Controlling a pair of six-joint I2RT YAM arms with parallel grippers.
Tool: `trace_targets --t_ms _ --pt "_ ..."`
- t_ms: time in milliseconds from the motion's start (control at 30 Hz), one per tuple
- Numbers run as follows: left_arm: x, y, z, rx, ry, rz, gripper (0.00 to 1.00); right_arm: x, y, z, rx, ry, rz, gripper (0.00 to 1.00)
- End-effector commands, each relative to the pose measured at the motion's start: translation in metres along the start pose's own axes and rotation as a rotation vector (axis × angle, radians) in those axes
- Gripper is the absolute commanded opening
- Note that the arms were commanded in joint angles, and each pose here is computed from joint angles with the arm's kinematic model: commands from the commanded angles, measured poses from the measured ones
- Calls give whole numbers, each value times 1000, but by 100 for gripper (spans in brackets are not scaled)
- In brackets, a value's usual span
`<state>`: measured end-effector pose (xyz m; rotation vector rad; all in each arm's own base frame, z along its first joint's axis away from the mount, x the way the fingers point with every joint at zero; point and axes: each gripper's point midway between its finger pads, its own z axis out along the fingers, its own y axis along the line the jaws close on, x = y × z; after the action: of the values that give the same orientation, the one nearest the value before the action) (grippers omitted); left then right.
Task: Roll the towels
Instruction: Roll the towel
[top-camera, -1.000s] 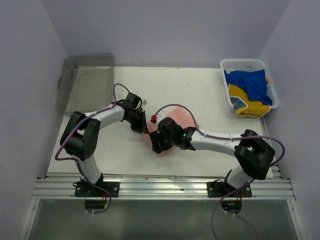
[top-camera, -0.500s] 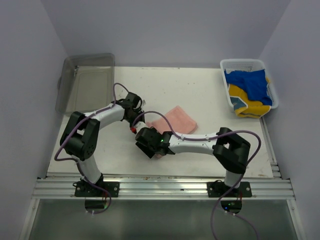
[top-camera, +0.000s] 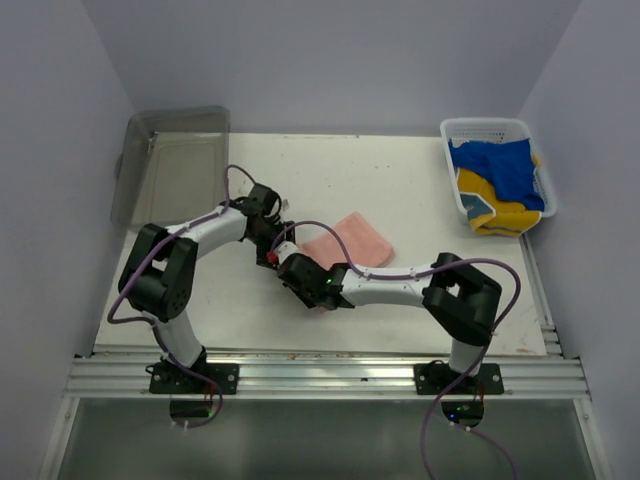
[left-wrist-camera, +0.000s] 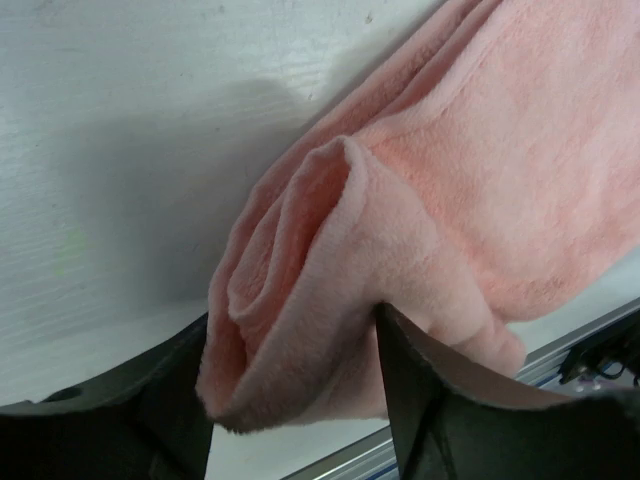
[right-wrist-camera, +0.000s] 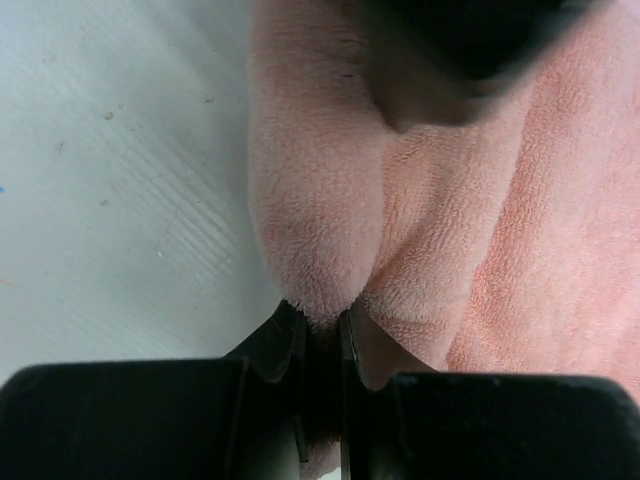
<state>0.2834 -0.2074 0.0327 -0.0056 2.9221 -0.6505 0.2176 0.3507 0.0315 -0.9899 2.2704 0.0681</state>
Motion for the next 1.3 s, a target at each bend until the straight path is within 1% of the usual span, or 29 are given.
trace_targets --t_ms 0,33,67,100,133,167,233,333,433,467,500,567,600,633,667,700,733,767,800,867,900,1100,1267 --pt "-14 -4 -30 -3 -57 35 68 -13 15 -9 -235 -38 184 0" --pt "-22 -6 -41 7 -92 35 72 -17 17 -11 -277 -47 218 0" --pt "-25 -7 -47 12 -107 36 75 -12 14 -11 -324 -26 268 0" --pt "-26 -6 -53 11 -115 35 78 -23 16 -16 -379 -61 332 0" --pt "-32 -8 -64 16 -144 35 78 -25 15 -17 -406 -66 371 0" --pt "-33 -7 -69 14 -156 32 78 -19 16 -18 -459 -40 429 0" --pt "-36 -4 -80 3 -183 22 78 -21 18 -18 -509 -30 483 0" --pt "-35 -4 -89 7 -200 14 77 -26 19 -23 -629 -26 608 0" --pt "-31 -13 -93 60 -207 20 70 -33 17 -30 -708 -29 708 0" --pt "-31 -16 -93 78 -212 26 64 -35 15 -32 -719 -24 760 0" --pt "-26 -17 -92 99 -201 27 58 -41 16 -36 -768 -43 776 0" --pt "-21 -19 -90 117 -189 29 49 -38 10 -35 -797 -23 850 0" --pt "-19 -23 -90 141 -178 42 45 -43 8 -36 -816 -45 863 0" --pt "-16 -24 -90 151 -171 45 40 -36 6 -35 -823 -33 891 0" --pt "-16 -25 -89 163 -173 54 31 -34 5 -35 -833 -18 934 0" --pt "-12 -28 -88 186 -160 59 25 -39 4 -37 -857 -47 942 0" --pt "-12 -29 -87 195 -160 63 20 -32 1 -35 -861 -30 972 0" --pt "-13 -32 -87 209 -165 70 12 -29 1 -33 -863 -18 995 0" --pt "-10 -35 -85 232 -149 73 7 -29 0 -33 -868 -28 1004 0" --pt "-8 -38 -80 253 -135 75 0 -22 0 -31 -866 -3 1027 0" --pt "-7 -42 -76 266 -129 83 0 -22 -2 -30 -870 -14 1035 0" --pt "-15 -62 -67 295 -136 115 0 -5 -5 -24 -859 31 1088 0" --pt "-20 -63 -55 263 -123 136 0 3 -9 -22 -872 44 1146 0"
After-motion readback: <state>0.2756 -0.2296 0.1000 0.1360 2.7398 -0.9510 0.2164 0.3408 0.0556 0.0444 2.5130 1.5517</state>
